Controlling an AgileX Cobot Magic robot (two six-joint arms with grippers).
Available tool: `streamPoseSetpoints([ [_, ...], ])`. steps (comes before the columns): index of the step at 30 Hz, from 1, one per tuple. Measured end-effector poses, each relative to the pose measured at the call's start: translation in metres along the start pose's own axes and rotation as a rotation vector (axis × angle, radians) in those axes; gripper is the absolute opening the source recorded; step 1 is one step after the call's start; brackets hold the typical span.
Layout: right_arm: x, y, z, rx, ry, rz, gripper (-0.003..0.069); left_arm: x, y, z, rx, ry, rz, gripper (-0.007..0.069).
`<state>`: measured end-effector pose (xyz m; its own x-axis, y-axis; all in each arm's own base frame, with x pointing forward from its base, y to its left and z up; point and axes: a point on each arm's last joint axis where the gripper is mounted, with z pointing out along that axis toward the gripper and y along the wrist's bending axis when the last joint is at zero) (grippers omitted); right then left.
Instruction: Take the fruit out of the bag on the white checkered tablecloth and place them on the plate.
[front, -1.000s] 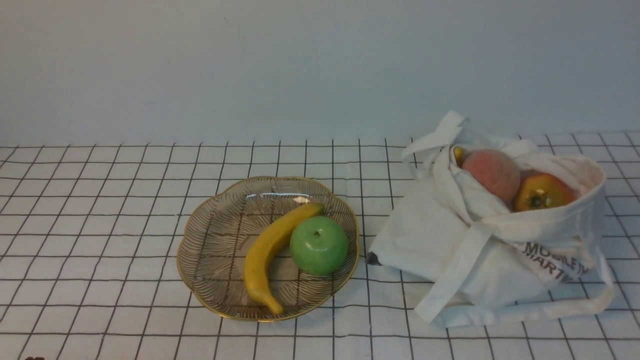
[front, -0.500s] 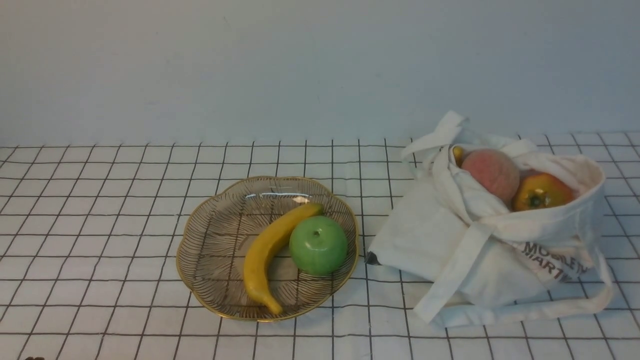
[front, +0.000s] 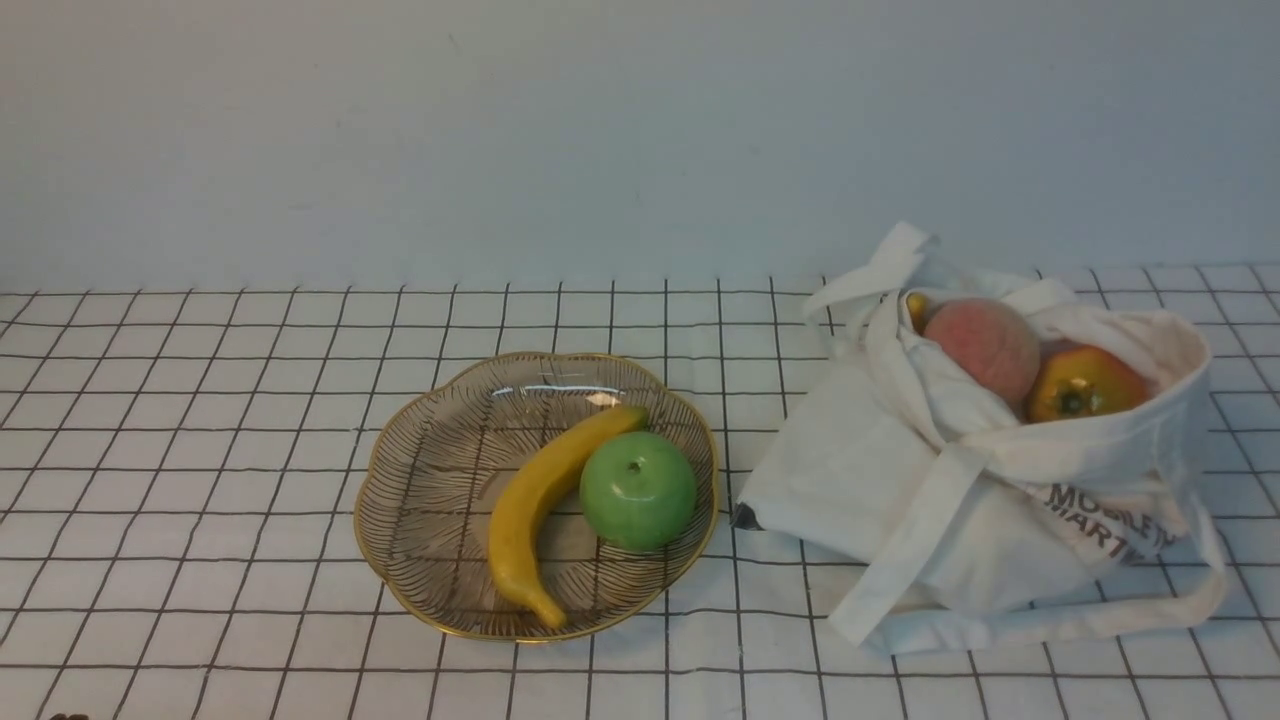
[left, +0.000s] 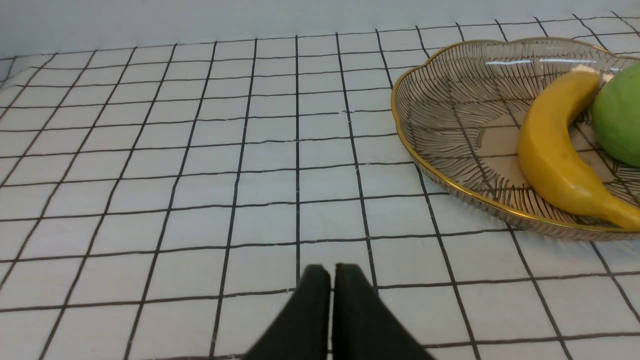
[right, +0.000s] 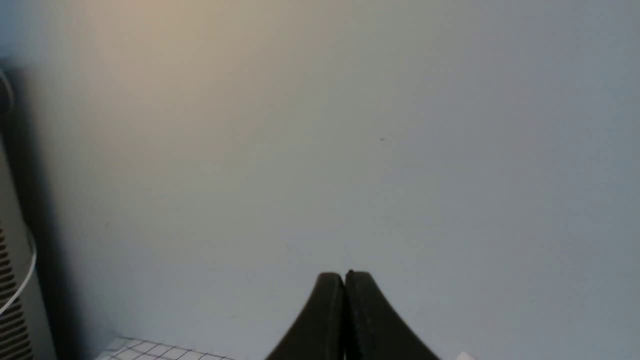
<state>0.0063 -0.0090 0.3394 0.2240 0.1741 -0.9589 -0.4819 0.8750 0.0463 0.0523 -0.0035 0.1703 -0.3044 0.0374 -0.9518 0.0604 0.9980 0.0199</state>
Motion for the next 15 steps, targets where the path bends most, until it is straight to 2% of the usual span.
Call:
streamPoseSetpoints([
  [6, 0.0017, 0.0097, -0.0002, -0.107, 0.003, -0.117, -0.0014, 0.0000, 0.0000, 0.0000, 0.000, 0.000, 0.000, -0.0008],
  [15, 0.0079, 0.0120, 0.0016, -0.126, 0.014, -0.134, -0.0014, 0.0000, 0.0000, 0.0000, 0.000, 0.000, 0.000, -0.0008],
])
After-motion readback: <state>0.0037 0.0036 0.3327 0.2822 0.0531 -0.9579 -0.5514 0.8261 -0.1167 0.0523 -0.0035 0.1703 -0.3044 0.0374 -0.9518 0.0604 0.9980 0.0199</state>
